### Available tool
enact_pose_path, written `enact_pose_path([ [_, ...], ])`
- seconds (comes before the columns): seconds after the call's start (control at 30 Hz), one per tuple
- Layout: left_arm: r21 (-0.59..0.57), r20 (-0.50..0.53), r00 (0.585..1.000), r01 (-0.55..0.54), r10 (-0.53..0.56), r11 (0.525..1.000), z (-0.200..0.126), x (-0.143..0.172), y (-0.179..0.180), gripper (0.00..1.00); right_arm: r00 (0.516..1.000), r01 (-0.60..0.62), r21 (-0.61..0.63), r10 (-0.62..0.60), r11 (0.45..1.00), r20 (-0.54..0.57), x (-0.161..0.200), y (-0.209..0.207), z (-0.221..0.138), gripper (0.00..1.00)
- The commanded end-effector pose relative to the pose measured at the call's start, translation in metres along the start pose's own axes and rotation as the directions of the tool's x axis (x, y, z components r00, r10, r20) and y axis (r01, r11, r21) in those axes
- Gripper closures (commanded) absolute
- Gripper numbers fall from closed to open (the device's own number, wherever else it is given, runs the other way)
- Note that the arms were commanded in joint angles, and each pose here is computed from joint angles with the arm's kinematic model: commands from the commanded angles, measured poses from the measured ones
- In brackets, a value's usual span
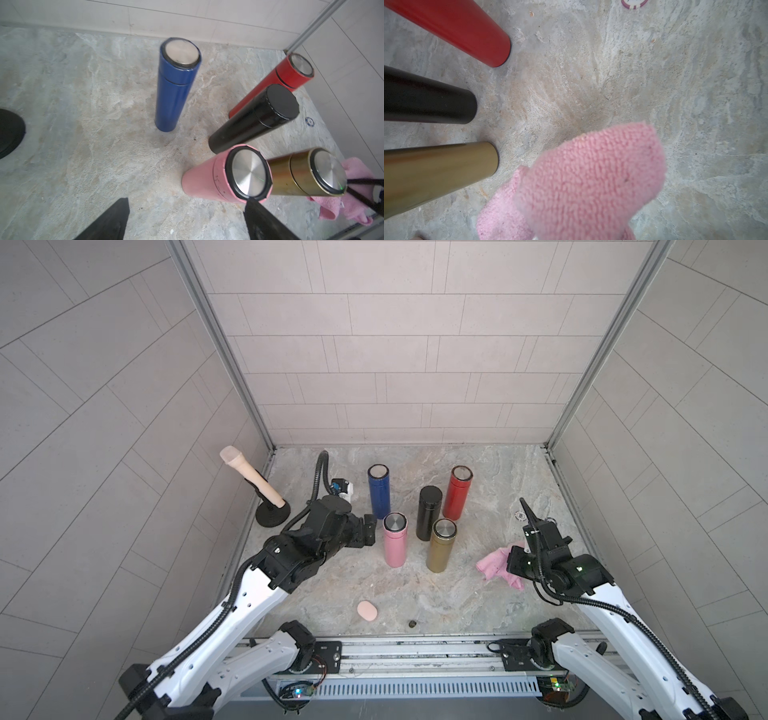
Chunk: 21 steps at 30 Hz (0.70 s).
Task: Wipe the surface of the thermos
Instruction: Pick up the cleaning item at the center of the board.
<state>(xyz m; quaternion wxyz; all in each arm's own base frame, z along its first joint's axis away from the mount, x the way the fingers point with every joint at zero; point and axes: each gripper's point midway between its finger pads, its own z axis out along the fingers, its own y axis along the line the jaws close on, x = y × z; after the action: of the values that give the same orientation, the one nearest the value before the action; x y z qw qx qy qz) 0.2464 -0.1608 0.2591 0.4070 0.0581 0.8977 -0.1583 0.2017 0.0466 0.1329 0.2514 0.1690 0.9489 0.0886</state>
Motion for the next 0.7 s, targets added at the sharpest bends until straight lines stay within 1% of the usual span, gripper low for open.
enact_pose_path([
  [0.0,0.022,0.02,0.999,-0.042,0.042,0.999,0.001,-0.004,-0.016,0.04,1.0,-0.018,-0.008,0.018,1.0,-0.015,0.0,0.003,-0.009,1.0],
  [0.07,0.031,0.041,0.996,-0.075,0.074,0.997,0.003,-0.006,-0.028,0.04,1.0,-0.012,-0.015,0.012,1.0,-0.006,-0.002,0.005,-0.01,1.0],
  [0.17,0.011,0.059,0.992,-0.113,0.112,0.994,0.01,-0.007,-0.038,0.04,1.0,-0.011,-0.021,0.011,1.0,-0.001,-0.002,0.006,-0.009,1.0],
  [0.3,-0.003,0.059,0.988,-0.143,0.143,0.99,0.024,-0.005,-0.049,0.04,1.0,-0.003,-0.025,0.003,1.0,-0.004,-0.001,0.006,-0.005,1.0],
  [0.43,-0.043,0.062,0.981,-0.183,0.185,0.982,0.036,-0.003,-0.055,0.03,1.0,0.003,-0.018,-0.003,1.0,-0.004,-0.001,0.005,-0.003,1.0],
  [0.67,-0.072,0.053,0.978,-0.197,0.201,0.978,0.057,0.007,-0.055,0.02,1.0,0.011,-0.021,-0.011,1.0,0.007,-0.001,0.005,-0.004,1.0],
])
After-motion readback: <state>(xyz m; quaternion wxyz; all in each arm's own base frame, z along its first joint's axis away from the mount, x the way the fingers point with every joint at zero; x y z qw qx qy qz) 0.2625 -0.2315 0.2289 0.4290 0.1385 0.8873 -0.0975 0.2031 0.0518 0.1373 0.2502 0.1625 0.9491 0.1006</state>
